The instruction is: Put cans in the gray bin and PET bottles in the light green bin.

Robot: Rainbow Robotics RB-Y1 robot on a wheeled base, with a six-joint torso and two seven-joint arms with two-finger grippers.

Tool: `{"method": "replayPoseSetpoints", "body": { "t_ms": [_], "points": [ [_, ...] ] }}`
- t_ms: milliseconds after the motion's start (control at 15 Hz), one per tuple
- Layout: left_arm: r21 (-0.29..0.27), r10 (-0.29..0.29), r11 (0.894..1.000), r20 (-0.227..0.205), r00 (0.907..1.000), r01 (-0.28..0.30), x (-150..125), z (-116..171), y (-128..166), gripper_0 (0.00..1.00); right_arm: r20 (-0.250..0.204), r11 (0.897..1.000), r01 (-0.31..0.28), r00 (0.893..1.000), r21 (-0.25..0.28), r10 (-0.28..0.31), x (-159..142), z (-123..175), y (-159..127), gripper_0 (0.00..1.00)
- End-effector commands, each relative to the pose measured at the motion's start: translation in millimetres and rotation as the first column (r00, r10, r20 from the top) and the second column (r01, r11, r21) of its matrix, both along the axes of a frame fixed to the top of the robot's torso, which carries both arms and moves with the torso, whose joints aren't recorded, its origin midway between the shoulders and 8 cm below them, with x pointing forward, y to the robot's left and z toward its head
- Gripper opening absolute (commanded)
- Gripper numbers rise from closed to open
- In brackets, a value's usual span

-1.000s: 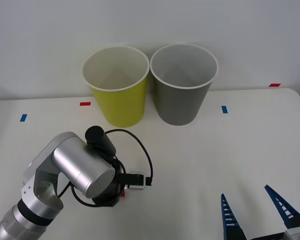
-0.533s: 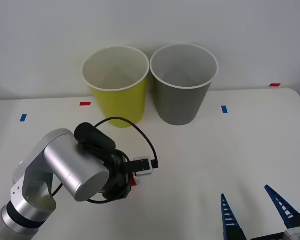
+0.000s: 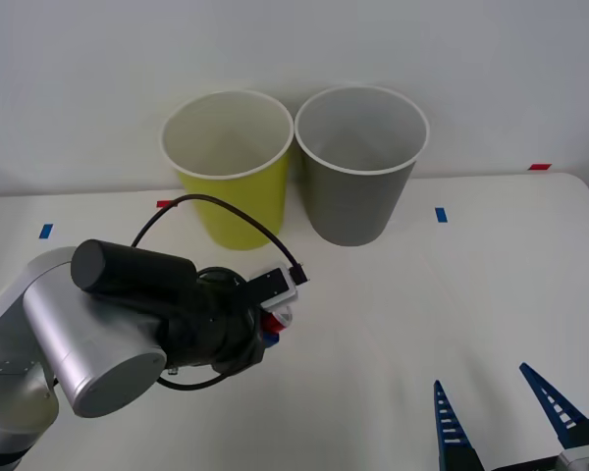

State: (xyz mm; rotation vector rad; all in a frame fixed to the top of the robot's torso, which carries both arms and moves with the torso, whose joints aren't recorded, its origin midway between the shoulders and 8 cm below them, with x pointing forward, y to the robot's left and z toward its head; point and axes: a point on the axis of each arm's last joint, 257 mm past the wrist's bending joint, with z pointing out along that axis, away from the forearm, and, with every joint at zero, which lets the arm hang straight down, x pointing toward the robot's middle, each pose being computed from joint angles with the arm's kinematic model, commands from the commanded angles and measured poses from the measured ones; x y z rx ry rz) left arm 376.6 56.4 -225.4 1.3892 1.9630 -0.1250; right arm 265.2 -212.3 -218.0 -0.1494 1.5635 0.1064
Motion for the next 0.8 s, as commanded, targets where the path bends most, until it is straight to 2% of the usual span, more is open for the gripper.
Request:
{"method": "replayPoseSetpoints", "body": {
  "t_ms": [67, 200, 267, 333, 467, 533, 600, 800],
  "points": [
    [-0.064, 0.035, 0.997, 0.046, 0.9983, -0.032, -4, 27, 14, 0.0, 0.0, 1.0, 0.0, 1.0, 0.0, 0.0, 0, 0, 0, 1.0],
    [-0.144, 0.069, 0.988, 0.07, 0.9951, -0.059, -7, 53, 19, 0.0, 0.0, 1.0, 0.0, 1.0, 0.0, 0.0, 0, 0, 0, 1.0],
    [-0.215, 0.089, 0.974, 0.068, 0.9936, -0.073, -8, 67, 20, 0.0, 0.0, 1.0, 0.0, 1.0, 0.0, 0.0, 0, 0, 0, 1.0],
    [-0.263, 0.101, 0.961, 0.07, 0.9924, -0.08, -8, 79, 22, 0.0, 0.0, 1.0, 0.0, 1.0, 0.0, 0.0, 0, 0, 0, 1.0],
    [-0.321, 0.11, 0.944, 0.081, 0.9906, -0.078, -11, 102, 30, 0.0, 0.0, 1.0, 0.0, 1.0, 0.0, 0.0, 0, 0, 0, 1.0],
    [-0.378, 0.123, 0.922, 0.083, 0.989, -0.083, -12, 120, 39, 0.0, 0.0, 1.0, 0.0, 1.0, 0.0, 0.0, 0, 0, 0, 1.0],
    [-0.408, 0.132, 0.909, 0.09, 0.9871, -0.084, -13, 131, 45, 0.0, 0.0, 1.0, 0.0, 1.0, 0.0, 0.0, 0, 0, 0, 1.0],
    [-0.461, 0.16, 0.884, 0.139, 0.9773, -0.079, -17, 165, 63, 0.0, 0.0, 1.0, 0.0, 1.0, 0.0, 0.0, 0, 0, 0, 1.0]
  ]
}}
